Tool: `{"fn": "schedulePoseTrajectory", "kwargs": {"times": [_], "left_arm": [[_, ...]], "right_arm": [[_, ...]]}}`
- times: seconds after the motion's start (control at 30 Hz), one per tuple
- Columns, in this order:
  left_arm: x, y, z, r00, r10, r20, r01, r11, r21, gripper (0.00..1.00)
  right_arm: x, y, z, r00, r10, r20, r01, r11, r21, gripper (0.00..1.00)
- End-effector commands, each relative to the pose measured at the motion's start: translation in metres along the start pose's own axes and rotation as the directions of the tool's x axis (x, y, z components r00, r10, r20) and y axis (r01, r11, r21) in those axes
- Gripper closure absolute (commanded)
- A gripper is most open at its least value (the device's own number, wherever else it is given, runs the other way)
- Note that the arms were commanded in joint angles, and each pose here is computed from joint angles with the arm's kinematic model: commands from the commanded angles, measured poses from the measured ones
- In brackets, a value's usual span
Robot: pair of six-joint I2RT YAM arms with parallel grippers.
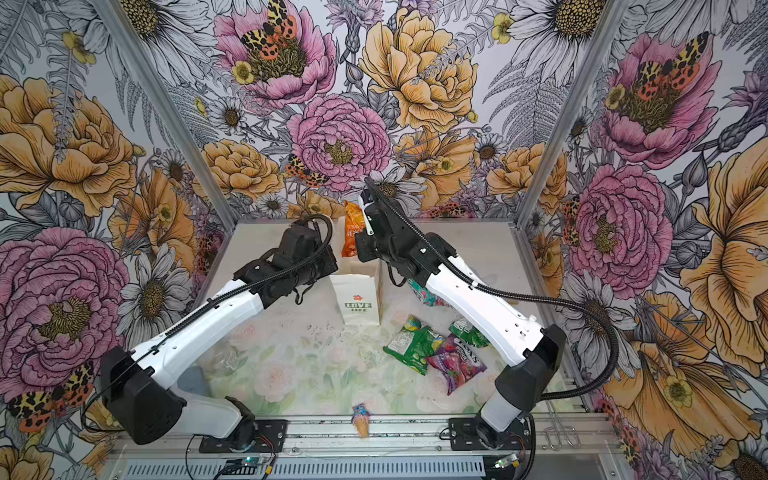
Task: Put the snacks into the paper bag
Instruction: 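Lower the orange chip bag into the paper bag and open the right gripper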
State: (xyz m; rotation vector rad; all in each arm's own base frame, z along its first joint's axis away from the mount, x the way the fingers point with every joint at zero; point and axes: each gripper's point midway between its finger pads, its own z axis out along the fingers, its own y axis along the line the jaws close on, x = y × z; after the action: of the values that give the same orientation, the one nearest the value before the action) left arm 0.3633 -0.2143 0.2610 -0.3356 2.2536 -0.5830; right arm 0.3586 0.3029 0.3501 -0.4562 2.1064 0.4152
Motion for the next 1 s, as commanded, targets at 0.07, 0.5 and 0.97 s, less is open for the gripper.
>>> {"fn": "schedulePoseTrajectory", "kwargs": {"times": [0.07, 0.5, 0.97], "left_arm": [[0.005, -0.006, 0.002, 1.000, -0.007, -0.014, 0.007, 1.000, 0.020, 1.00], [0.008, -0.007, 0.005, 1.000, -0.012, -0.027, 0.012, 1.000, 0.024, 1.00], [0.009, -0.008, 0.009, 0.999, -0.015, -0.034, 0.016, 1.000, 0.026, 1.00]], "right_arm": [[0.014, 0.003, 0.007, 0.999, -0.030, -0.043, 0.031, 0.999, 0.020, 1.00], [0.036, 0.002, 0.015, 0.994, -0.013, -0.112, 0.016, 0.999, 0.029, 1.00], [0.036, 0.009, 0.011, 0.993, 0.022, -0.118, -0.023, 1.000, -0.007, 0.93]]}}
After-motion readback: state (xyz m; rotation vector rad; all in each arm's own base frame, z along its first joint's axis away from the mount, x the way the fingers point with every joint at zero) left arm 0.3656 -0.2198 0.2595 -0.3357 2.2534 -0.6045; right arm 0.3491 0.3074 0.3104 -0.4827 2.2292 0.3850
